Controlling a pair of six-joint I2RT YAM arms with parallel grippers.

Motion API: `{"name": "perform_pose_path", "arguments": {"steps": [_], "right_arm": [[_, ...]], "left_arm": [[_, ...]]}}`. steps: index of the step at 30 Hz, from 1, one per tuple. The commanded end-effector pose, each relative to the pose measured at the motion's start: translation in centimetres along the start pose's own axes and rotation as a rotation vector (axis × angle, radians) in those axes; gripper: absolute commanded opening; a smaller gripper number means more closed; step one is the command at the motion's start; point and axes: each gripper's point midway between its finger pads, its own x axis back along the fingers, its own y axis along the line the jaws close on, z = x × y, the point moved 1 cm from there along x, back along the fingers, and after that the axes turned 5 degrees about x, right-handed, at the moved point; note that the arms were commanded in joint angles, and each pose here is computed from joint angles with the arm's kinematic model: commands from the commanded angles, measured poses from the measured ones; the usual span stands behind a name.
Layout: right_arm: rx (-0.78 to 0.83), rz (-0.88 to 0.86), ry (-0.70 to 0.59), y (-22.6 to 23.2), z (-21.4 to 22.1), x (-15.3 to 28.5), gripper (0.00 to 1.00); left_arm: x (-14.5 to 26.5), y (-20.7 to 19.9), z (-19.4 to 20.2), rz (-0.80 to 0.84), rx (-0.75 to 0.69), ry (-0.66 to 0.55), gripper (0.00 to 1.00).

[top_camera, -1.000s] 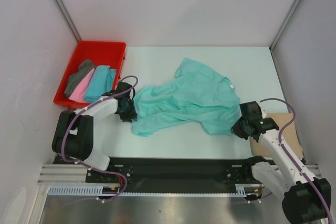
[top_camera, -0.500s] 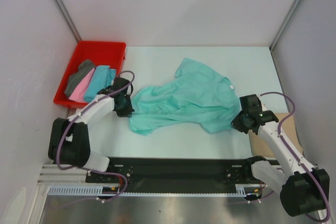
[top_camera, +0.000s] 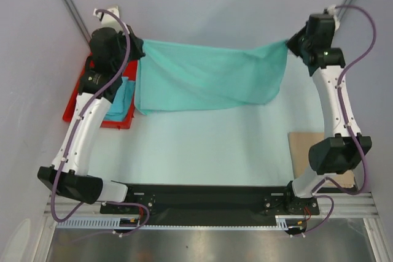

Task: Fold and stack the t-shirts
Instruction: Flatten the tshirt out

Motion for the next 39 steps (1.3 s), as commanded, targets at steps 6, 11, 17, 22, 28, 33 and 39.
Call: {"name": "perform_pose_path", "arguments": {"steps": [6, 11, 17, 22, 28, 33, 39], "right_arm": [[-0.042, -0.300, -0.464, 7.4, -16.6, 9.7, 0.00], [-0.026, -0.389, -0.620, 7.6, -18.2, 18.1, 0.00], [0.004, -0.425, -0.801, 5.6, -17.7, 27.8, 0.00], [-0.005, -0.449, -0.915, 4.0, -16.8, 32.8, 0.00], [0.000, -0.463, -0.841, 6.3, -18.4, 27.7, 0.00], [0.028, -0.456, -0.818, 7.2, -19.2, 26.4, 0.00], [0.052, -0.471, -0.860, 6.1, -17.9, 30.4, 0.00]], "left_arm": [[3.4, -5.1, -13.2, 0.194, -0.142, -0.388, 0.00], [8.3, -6.2, -14.5, 0.268, -0.173, -0.431, 0.00], [18.5, -7.1, -15.5, 0.395, -0.195, -0.528, 0.00], [22.7, -5.2, -14.8, 0.352, -0.181, -0.611, 0.00], [17.0, -6.7, -15.7, 0.354, -0.159, -0.526, 0.00], [15.9, -7.4, -16.9, 0.364, -0.151, -0.528, 0.00], [19.5, -7.4, -16.3, 0.410, -0.132, -0.553, 0.00]]}}
